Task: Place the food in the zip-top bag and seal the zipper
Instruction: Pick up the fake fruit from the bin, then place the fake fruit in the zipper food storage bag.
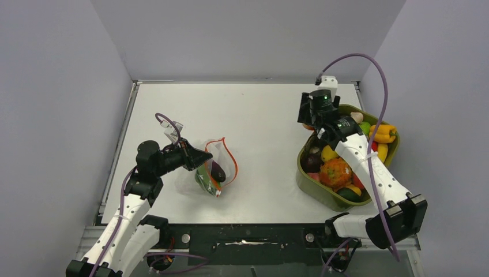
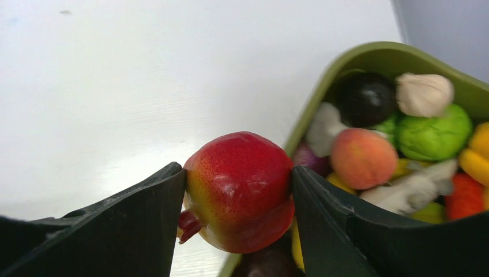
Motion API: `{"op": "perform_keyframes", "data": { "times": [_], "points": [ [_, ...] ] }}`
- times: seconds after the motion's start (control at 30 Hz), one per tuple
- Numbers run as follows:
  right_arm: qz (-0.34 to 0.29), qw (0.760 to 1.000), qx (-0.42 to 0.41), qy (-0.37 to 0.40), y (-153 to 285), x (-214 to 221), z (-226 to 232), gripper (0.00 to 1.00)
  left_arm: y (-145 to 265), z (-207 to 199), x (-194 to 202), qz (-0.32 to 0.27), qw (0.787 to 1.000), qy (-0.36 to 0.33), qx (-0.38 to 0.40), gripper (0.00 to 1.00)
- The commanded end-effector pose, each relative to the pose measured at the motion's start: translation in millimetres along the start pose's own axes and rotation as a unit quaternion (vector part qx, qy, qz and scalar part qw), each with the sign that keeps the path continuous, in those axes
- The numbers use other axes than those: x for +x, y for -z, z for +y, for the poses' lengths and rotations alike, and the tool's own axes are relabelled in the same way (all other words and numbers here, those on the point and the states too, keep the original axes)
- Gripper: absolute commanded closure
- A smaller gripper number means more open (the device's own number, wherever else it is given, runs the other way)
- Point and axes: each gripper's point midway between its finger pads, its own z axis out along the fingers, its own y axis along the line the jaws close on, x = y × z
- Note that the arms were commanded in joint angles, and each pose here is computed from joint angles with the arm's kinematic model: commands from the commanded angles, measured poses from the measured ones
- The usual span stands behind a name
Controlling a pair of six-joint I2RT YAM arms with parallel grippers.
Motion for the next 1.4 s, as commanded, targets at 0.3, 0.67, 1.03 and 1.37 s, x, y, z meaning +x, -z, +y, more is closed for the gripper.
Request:
{"op": "perform_keyframes", "data": {
  "times": [0.3,0.67,1.03,1.37],
  "points": [
    [-0.108,0.944,-0.312,-0.018,111.0,-36.6,165.3,0.53,2.4,-16.0,-22.3,-0.033,0.999,-0.033,0.015,1.00],
    [-0.053,0.867,-0.495,-0.021,166.6,28.3,247.3,0.54,3.1,-17.5,-23.3,-0.037,0.999,-0.031,0.016,1.00],
    [0.004,0.826,-0.562,-0.029,193.2,76.6,299.6,0.54,2.3,-23.1,-29.7,-0.049,0.998,-0.023,0.025,1.00],
    [0.009,0.832,-0.554,-0.022,180.2,80.0,318.1,0.52,9.1,-46.0,-42.8,-0.075,0.995,-0.003,0.061,1.00]
  ]
}}
